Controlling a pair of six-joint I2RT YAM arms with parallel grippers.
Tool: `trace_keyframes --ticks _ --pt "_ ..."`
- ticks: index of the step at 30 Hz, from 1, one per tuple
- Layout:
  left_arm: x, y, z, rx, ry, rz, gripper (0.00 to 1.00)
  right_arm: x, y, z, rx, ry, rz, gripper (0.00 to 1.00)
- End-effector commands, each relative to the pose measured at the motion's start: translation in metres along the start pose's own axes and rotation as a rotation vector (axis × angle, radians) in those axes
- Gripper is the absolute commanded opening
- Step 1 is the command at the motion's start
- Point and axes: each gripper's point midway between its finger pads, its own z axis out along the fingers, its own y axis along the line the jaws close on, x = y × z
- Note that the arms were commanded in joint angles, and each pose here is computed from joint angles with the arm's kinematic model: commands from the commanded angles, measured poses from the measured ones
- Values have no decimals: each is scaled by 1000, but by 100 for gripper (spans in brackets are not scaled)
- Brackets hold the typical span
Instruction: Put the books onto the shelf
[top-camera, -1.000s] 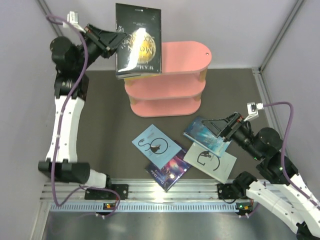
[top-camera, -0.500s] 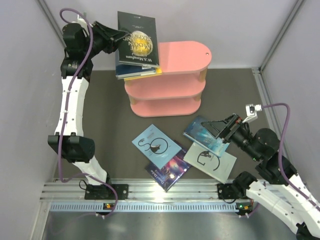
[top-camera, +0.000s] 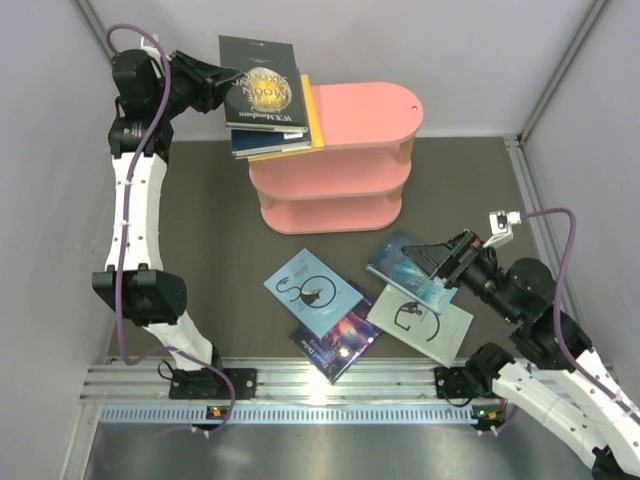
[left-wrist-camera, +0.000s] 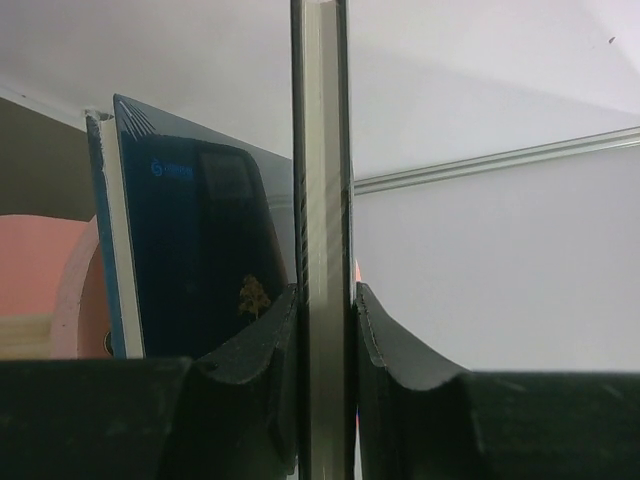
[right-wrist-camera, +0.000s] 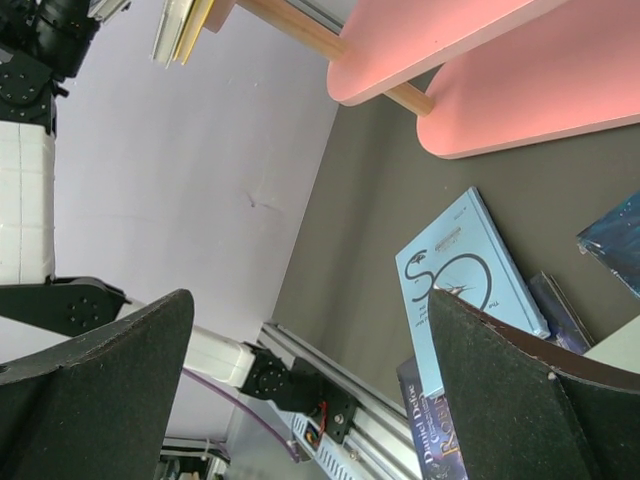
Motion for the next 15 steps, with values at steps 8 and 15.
trace_keyframes --ticks 8,15 --pt "10 -35 -9 137 72 89 39 -1 -4 8 3 -10 0 100" --pt "9 -18 -8 40 82 154 99 0 -3 7 -3 -10 -1 100"
